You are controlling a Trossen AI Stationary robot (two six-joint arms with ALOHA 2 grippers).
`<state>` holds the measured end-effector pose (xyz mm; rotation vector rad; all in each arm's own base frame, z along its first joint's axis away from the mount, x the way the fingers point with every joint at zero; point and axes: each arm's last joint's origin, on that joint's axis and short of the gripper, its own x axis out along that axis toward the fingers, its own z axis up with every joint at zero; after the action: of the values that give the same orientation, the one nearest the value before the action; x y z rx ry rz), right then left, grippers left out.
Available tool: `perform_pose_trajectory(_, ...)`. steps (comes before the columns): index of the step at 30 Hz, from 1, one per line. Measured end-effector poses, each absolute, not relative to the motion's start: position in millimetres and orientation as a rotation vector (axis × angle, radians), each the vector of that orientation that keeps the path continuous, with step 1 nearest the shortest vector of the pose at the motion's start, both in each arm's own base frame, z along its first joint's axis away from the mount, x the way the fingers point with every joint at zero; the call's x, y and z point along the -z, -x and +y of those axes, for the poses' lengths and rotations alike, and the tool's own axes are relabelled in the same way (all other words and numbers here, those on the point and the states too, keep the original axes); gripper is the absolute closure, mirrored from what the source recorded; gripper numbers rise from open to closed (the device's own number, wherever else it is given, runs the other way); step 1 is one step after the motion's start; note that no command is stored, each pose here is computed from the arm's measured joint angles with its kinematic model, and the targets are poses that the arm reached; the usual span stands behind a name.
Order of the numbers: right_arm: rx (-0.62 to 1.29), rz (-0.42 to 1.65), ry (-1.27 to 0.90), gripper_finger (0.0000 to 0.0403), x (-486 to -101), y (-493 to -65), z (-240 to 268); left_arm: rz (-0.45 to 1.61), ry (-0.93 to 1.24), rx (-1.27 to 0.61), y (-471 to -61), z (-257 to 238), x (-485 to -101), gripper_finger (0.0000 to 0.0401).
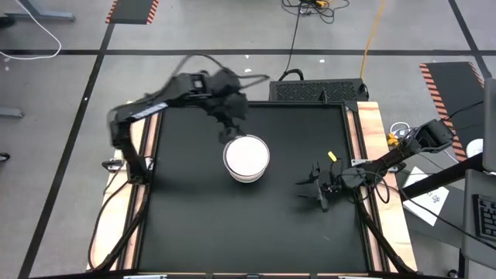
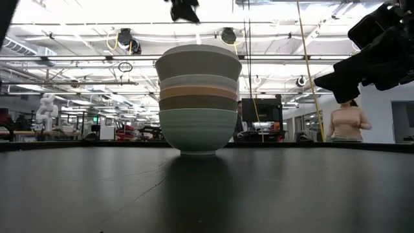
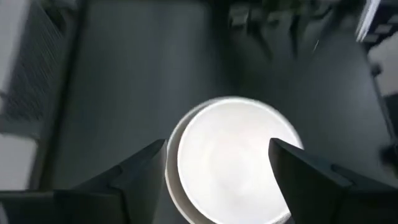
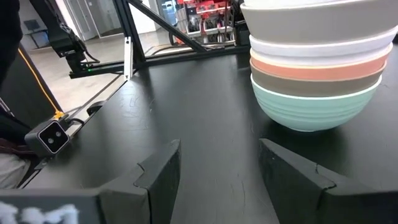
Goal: Nest bowls inside each other
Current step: Return to Home Position
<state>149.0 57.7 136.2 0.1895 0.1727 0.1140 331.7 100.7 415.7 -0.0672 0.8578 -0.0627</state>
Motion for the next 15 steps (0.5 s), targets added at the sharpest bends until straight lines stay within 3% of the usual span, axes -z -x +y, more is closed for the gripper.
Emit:
perform_pose_trajectory(7,-0.114,0.174,-0.190,0.0200,-136.1,-149.0,57.7,0.638,0.012,0.049,-276.9,76.4,-434.0,0.0140)
perform_pose_trajectory(15,-0.115,0.173,-0.180,0.0200,-136.1,-149.0,57.7,0.554,0.067,0.002,-213.4,54.1,-390.6,0.0148)
